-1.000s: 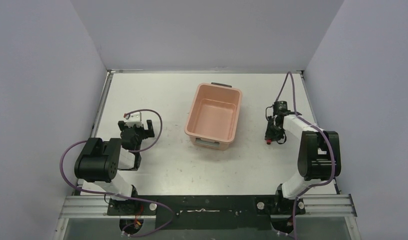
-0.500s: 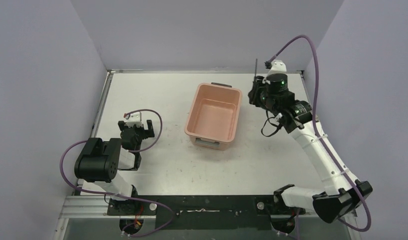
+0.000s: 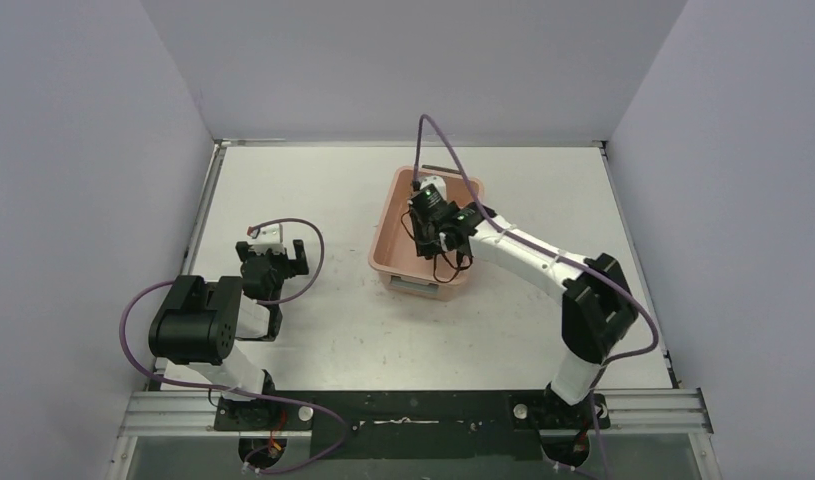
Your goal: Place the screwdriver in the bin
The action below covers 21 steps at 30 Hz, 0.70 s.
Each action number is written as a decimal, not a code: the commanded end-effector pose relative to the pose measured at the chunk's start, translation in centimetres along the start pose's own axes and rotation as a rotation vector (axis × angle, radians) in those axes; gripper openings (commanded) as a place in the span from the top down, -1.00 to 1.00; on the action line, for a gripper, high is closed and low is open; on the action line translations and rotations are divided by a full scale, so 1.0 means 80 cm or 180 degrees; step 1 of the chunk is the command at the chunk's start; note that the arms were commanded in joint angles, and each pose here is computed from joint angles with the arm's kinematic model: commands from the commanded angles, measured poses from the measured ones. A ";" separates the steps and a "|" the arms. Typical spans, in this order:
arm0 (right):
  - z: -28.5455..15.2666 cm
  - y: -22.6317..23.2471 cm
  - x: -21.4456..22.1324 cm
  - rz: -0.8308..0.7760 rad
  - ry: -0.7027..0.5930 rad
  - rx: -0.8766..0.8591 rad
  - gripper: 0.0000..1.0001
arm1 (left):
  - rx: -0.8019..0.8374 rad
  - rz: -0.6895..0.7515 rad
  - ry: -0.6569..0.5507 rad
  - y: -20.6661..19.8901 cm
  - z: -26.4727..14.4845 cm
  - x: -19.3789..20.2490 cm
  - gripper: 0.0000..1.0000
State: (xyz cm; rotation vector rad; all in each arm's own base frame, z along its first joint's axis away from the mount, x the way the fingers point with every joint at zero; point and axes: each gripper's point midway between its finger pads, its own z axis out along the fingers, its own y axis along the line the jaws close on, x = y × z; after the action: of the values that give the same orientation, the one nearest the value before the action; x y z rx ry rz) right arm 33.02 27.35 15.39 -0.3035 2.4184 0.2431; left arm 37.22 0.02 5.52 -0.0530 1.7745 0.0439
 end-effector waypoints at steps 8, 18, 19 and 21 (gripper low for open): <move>0.102 -0.030 0.085 0.0185 0.0602 0.0214 0.96 | 0.0022 -0.0021 -0.0205 -0.003 0.006 -0.025 -0.94; 0.090 -0.031 0.060 0.0261 0.0464 0.0299 -0.49 | 0.0021 -0.0023 -0.0203 -0.003 0.006 -0.025 -0.94; 0.084 -0.031 0.049 0.0236 0.0409 0.0323 -0.59 | 0.0019 -0.0024 -0.0205 -0.003 0.006 -0.025 -0.94; 0.065 -0.029 0.018 0.0204 0.0253 0.0310 -0.75 | 0.0022 -0.0024 -0.0210 -0.003 0.006 -0.026 -0.94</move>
State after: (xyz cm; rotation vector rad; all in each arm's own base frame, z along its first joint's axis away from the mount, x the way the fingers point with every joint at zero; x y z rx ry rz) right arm 32.71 25.04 2.92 -0.2344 2.6944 0.0988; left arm 37.22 0.01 5.52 -0.0533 1.7745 0.0436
